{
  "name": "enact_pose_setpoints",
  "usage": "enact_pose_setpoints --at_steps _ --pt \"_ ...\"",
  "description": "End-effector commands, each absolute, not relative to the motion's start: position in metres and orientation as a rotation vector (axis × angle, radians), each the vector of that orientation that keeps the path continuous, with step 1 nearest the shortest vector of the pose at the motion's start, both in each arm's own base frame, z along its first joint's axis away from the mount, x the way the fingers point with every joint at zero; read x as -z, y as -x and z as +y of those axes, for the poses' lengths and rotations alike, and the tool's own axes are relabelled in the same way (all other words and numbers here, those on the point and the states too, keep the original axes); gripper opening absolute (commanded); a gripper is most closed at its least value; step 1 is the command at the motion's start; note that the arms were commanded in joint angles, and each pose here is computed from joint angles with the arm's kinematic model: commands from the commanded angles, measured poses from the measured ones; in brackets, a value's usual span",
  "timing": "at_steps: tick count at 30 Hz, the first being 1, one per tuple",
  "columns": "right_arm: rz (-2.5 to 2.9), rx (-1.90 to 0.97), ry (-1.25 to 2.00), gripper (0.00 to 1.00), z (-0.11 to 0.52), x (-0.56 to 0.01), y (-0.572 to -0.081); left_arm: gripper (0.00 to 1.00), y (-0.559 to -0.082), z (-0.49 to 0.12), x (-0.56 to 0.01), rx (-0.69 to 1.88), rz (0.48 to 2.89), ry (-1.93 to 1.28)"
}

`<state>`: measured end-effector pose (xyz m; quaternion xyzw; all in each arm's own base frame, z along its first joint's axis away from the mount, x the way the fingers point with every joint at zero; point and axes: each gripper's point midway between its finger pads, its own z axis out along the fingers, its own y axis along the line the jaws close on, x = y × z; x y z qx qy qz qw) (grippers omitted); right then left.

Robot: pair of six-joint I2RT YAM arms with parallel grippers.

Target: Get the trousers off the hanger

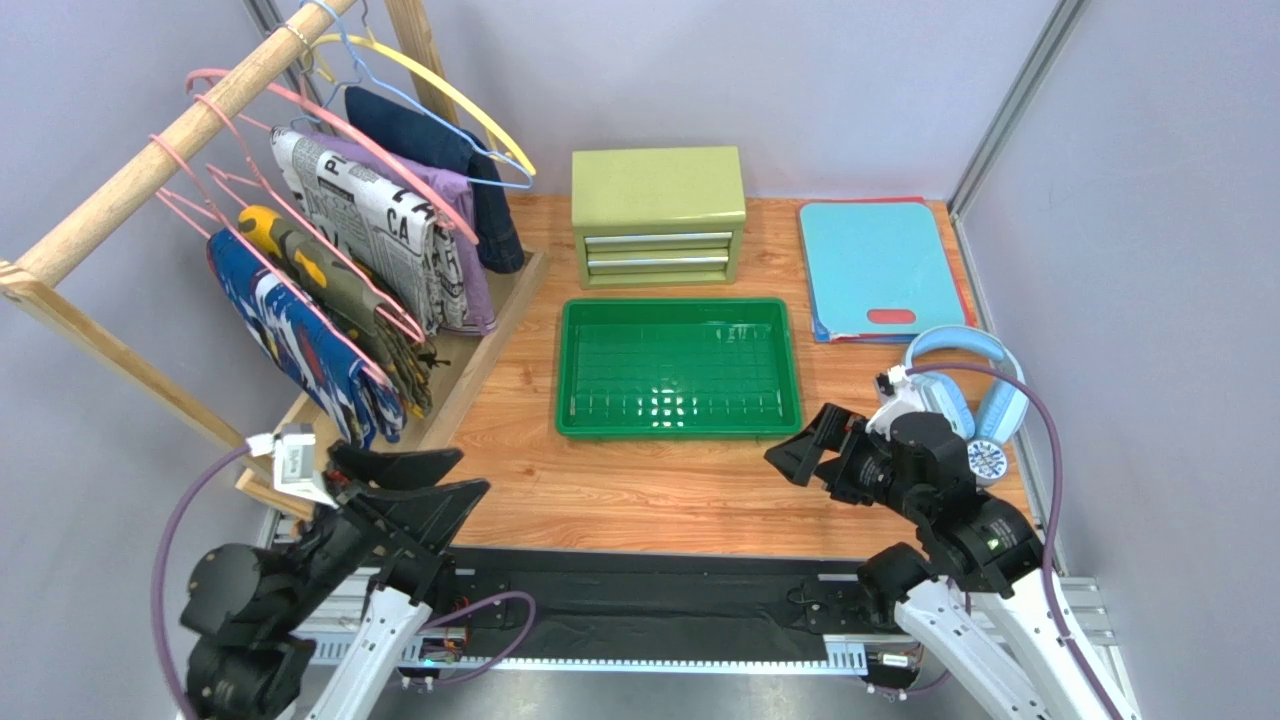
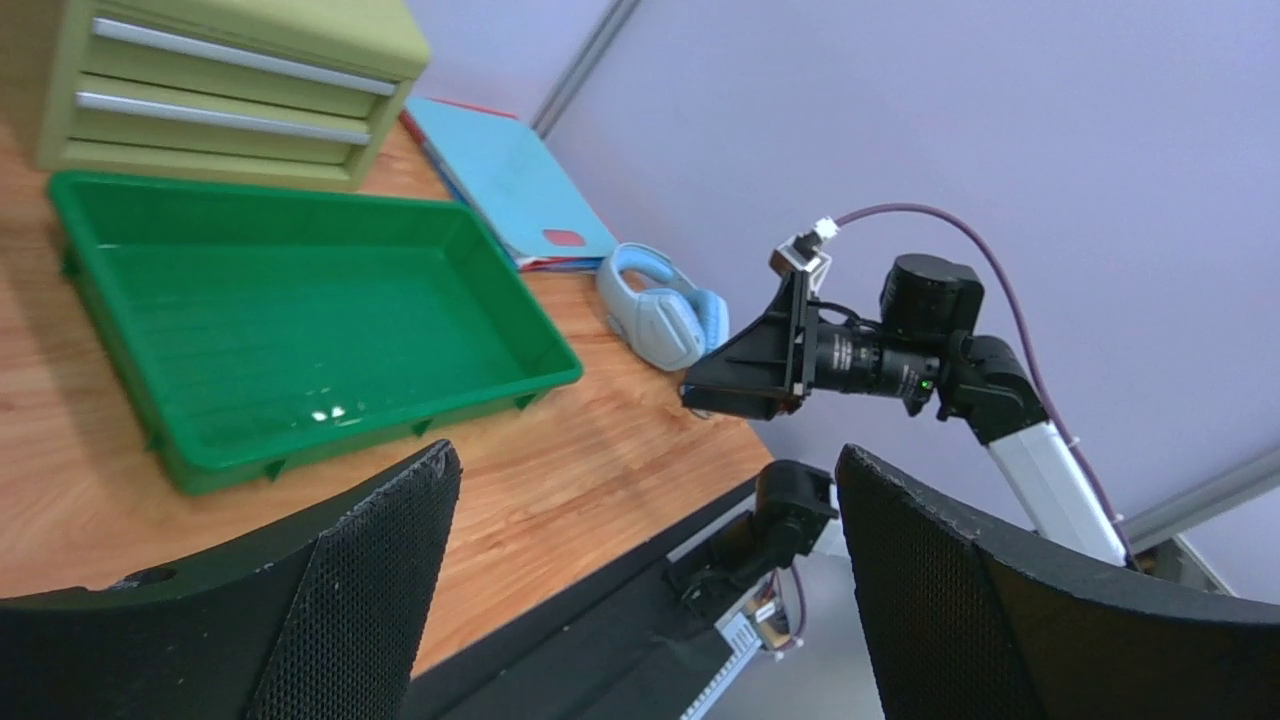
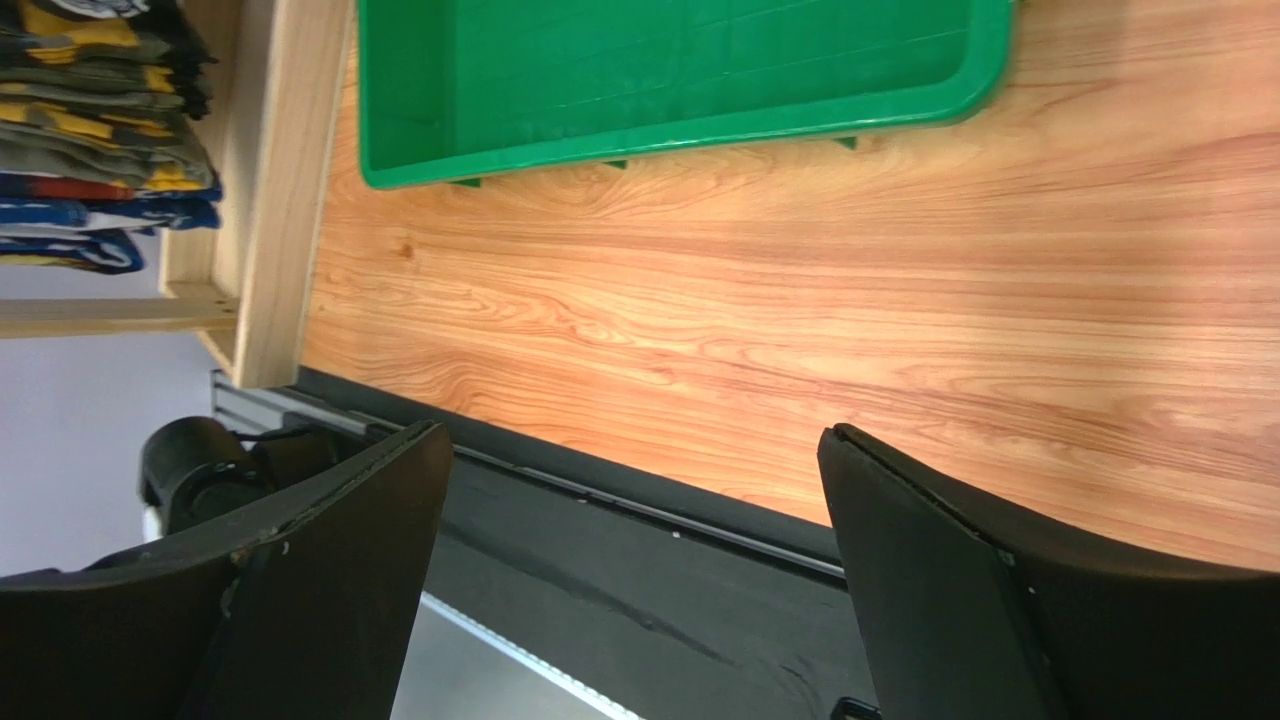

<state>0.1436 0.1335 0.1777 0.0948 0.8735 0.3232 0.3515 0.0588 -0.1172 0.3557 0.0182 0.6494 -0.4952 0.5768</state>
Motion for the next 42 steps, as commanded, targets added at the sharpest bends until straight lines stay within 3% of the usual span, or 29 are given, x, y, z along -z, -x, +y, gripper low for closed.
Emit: enact_pose_setpoints --at_steps 1,6,13,23,34,42 --pt "2.234 -0.759 -0.195 1.00 0.126 -0.194 -0.150 1.00 -0.050 -0.094 -0.340 1.025 1.672 0.064" --pt "2.160 -0.841 -0.096 1.00 0.133 -0.219 -0.143 1.00 -0.049 -0.086 -0.368 1.013 1.557 0.072" --pt "2.140 -1.003 0.107 1.00 0.161 -0.236 -0.133 0.94 -0.097 -0.064 -0.361 0.663 1.877 0.167" --pt "2.179 -1.234 0.215 0.97 0.198 -0.260 -0.130 0.90 -0.125 -0.034 -0.445 0.464 1.765 0.245" --pt "2.267 -1.125 0.237 0.97 0.196 -0.288 -0.146 0.86 -0.144 -0.006 -0.415 0.227 1.939 0.498" --pt "2.227 -1.075 0.256 0.97 0.191 -0.297 -0.149 0.77 -0.159 0.020 -0.393 -0.049 2.008 0.530"
